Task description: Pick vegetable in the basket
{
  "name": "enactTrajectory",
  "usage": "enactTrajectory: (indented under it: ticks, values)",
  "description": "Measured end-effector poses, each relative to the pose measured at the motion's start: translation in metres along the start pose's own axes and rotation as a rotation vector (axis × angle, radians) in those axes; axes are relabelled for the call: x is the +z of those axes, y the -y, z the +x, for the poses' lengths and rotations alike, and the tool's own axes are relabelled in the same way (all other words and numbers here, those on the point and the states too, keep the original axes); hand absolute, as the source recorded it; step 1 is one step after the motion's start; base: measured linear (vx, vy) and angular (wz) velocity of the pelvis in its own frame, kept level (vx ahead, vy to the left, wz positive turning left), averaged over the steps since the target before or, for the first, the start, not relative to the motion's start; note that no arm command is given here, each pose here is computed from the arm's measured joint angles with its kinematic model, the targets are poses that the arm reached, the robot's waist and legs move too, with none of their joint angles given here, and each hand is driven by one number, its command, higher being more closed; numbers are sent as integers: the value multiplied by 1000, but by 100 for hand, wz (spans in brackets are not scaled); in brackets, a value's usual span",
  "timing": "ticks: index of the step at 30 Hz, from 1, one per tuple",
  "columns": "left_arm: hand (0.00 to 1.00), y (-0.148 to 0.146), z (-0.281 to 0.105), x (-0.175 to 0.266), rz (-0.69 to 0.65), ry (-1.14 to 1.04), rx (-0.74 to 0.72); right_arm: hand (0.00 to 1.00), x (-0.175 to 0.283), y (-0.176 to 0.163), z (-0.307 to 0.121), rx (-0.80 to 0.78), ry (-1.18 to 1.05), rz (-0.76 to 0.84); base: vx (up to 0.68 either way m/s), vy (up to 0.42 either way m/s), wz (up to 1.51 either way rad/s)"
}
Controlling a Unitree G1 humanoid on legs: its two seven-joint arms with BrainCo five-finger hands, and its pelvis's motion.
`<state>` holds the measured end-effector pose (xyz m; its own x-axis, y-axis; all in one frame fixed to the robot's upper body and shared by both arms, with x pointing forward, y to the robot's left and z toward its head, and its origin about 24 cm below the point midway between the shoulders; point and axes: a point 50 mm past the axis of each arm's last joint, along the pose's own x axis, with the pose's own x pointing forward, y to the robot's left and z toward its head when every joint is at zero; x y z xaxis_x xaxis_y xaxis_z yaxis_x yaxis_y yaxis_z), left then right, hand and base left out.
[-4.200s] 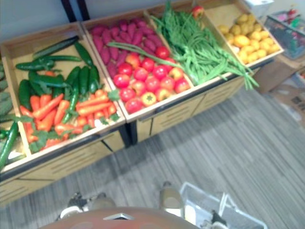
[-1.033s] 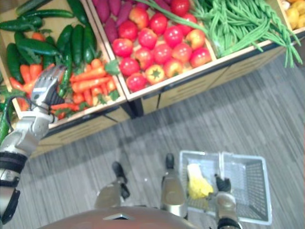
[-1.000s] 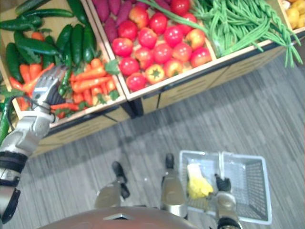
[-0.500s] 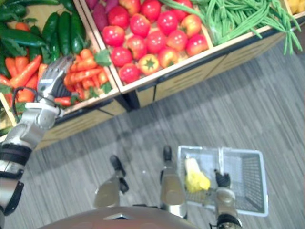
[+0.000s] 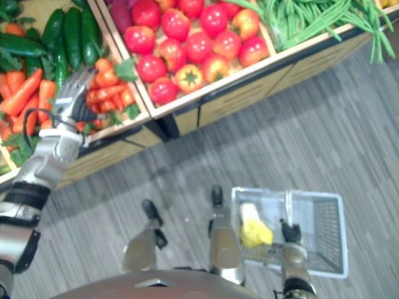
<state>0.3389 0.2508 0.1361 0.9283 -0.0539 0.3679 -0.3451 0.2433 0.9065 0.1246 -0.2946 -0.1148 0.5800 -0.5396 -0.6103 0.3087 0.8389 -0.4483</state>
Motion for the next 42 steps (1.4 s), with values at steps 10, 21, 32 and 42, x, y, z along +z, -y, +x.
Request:
enactTrajectory:
  ticks: [10, 21, 32, 42]
  values:
    - [0, -2, 5, -4, -6, -48, -15, 100, -1, 0, 0, 0, -13, 2, 0, 0, 0]
    - [100, -7, 14, -7, -36, -111, 12, 100, 1, -4, -1, 12, -8, 15, 0, 0, 0]
    - [100, -14, 21, -4, -34, -100, 28, 100, 5, -7, -1, 30, 10, 4, -1, -1, 0]
    - [100, -9, 21, -2, -43, -103, 15, 100, 9, -9, -1, 40, 30, -2, -5, -1, -1]
